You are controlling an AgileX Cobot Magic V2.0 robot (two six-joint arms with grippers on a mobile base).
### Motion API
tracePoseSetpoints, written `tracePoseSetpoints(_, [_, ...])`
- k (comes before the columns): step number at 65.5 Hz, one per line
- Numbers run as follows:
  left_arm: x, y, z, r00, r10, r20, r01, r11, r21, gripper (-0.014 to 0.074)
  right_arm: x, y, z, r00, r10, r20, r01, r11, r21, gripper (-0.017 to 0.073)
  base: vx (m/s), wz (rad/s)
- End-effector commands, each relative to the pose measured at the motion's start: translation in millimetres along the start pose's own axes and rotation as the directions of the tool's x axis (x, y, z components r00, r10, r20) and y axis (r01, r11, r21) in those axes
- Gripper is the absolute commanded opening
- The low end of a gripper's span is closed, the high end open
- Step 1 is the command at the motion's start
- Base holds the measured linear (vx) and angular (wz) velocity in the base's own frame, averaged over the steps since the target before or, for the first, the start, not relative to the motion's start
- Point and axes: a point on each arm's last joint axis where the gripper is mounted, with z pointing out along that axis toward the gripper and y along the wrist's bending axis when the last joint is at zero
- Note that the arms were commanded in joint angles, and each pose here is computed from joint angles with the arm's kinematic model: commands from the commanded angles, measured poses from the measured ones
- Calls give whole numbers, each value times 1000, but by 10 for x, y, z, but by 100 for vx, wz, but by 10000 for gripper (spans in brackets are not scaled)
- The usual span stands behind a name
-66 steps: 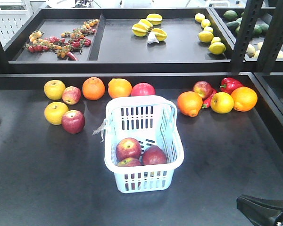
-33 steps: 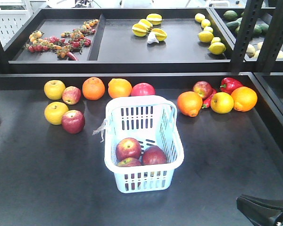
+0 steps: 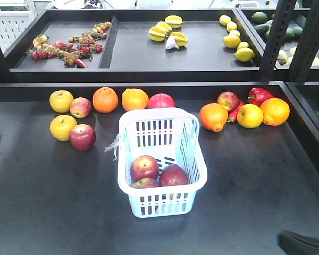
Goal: Pick three apples into basket with both arms
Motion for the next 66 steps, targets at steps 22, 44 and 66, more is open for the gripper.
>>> tracePoseSetpoints(22, [6, 6, -8, 998, -20, 63, 21, 1000, -6, -6, 442, -206, -52, 953, 231, 195, -272, 935, 225, -5, 0, 0])
tracePoseSetpoints(44, [7, 6, -7, 998, -20, 62, 21, 1000, -6, -6, 399, -263, -201, 903, 125, 411, -276, 902, 332, -5, 0, 0])
tracePoseSetpoints(66, [7, 6, -7, 998, -20, 62, 21, 1000, -6, -6, 193, -240, -304, 820, -113, 560, -134, 915, 382, -5, 0, 0])
